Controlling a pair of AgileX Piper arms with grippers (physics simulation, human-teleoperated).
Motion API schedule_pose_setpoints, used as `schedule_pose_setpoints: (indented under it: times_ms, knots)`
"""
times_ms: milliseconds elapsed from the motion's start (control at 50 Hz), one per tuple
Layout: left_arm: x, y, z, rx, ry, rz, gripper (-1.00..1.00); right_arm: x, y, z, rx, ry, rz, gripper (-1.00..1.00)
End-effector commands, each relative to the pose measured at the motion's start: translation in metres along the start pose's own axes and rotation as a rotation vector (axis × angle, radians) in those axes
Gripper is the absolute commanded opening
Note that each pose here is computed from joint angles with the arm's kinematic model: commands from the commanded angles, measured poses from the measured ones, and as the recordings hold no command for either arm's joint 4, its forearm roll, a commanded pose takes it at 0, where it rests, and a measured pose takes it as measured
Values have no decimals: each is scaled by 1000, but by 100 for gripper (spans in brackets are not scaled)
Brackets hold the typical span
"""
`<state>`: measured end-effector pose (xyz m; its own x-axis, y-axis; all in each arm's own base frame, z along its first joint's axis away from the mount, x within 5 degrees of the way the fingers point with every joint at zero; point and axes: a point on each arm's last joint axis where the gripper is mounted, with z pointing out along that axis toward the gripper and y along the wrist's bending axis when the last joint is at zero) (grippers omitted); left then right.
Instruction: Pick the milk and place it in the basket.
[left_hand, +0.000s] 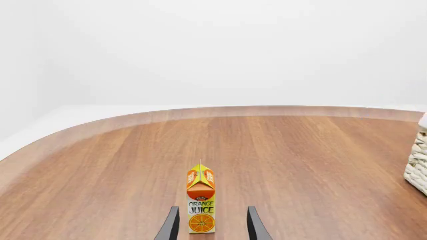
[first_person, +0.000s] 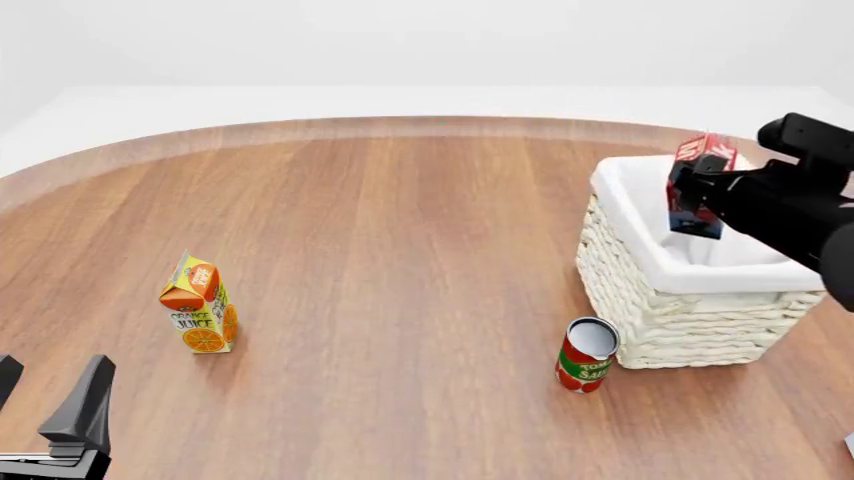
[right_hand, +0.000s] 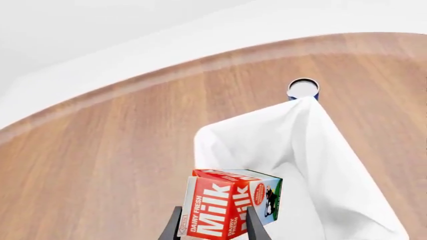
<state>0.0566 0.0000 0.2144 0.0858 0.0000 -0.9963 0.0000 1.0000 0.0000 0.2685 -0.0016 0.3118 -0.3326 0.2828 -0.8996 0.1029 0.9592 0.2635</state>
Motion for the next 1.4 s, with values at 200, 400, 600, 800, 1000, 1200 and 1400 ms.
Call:
schedule_pose_setpoints:
  times_ms: [200, 400, 600, 800, 1000, 1200, 1400]
  knots:
    - [0, 0, 0, 0, 0, 0, 100, 0, -8, 11, 22, -16, -3, -100]
    - [0, 0, 0, 0, 0, 0, 100, 4, -14, 17, 41, -8, 1, -100]
    - [0, 0, 0, 0, 0, 0, 100, 10, -18, 26, 51, 4, 3, -100]
    - [0, 0, 0, 0, 0, 0, 100, 13, -21, 32, 56, 4, 12, -100]
    - [0, 0, 0, 0, 0, 0, 100, 16, -28, 44, 74, 9, 19, -100]
    - [0, 0, 0, 0, 0, 0, 100, 16, -33, 50, 89, 11, 22, -100]
    - [0, 0, 0, 0, 0, 0, 100, 15, -36, 56, 99, 16, 21, -100]
